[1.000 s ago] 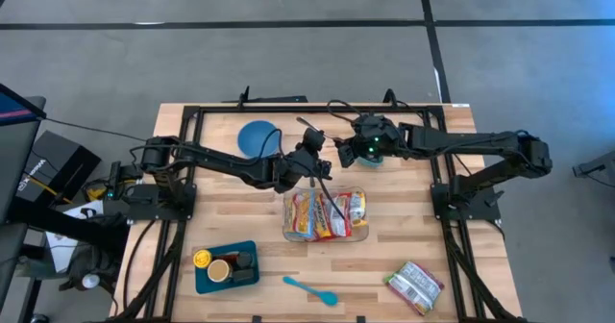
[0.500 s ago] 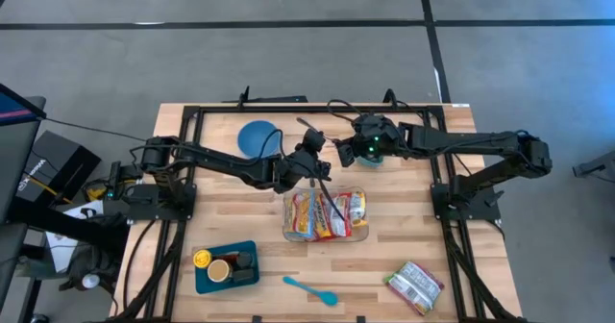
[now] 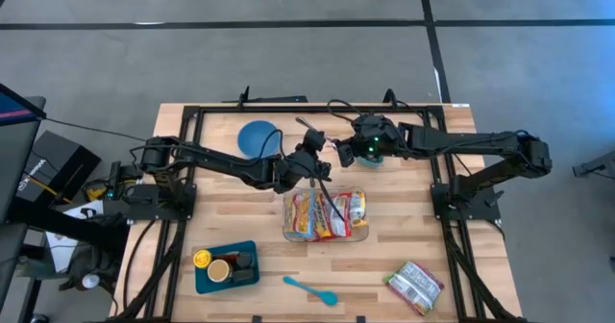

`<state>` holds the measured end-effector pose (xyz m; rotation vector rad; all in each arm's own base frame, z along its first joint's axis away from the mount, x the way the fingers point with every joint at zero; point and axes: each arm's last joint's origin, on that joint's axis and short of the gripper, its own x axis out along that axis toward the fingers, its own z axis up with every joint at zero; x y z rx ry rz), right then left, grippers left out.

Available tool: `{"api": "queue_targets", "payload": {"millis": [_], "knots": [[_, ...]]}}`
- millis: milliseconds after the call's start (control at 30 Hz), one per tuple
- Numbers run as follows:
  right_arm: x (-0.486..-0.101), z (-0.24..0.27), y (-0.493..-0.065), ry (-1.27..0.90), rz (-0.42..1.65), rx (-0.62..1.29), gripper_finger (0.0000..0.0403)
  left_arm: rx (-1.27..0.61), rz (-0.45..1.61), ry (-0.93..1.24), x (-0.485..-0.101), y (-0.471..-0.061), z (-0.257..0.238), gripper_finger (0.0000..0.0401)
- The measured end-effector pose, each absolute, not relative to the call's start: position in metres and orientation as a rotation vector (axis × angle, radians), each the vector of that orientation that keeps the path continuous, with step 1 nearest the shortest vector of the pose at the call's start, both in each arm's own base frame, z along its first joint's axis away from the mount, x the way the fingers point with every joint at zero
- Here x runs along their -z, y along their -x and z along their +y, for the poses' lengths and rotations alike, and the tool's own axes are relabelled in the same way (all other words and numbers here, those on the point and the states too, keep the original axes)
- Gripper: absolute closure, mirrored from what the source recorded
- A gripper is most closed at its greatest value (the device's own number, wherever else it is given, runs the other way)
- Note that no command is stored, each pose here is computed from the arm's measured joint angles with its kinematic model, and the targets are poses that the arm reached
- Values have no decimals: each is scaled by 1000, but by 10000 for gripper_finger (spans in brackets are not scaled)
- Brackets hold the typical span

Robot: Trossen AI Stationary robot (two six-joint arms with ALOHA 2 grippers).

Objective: Pick & Place Food Item
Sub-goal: Put the silver spoon into the blue bin

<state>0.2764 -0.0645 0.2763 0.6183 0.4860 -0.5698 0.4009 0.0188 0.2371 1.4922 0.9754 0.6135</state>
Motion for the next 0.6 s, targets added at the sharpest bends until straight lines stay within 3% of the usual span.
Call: {"api": "queue_targets", "payload": {"millis": [267,600], "knots": [[-276,-65,-276,-601,494,566,399,-624,973,-1488,-238,-401,18,251],[-272,-66,-273,-556,533,630,399,-635,977,-1488,-238,-401,13,229]]}}
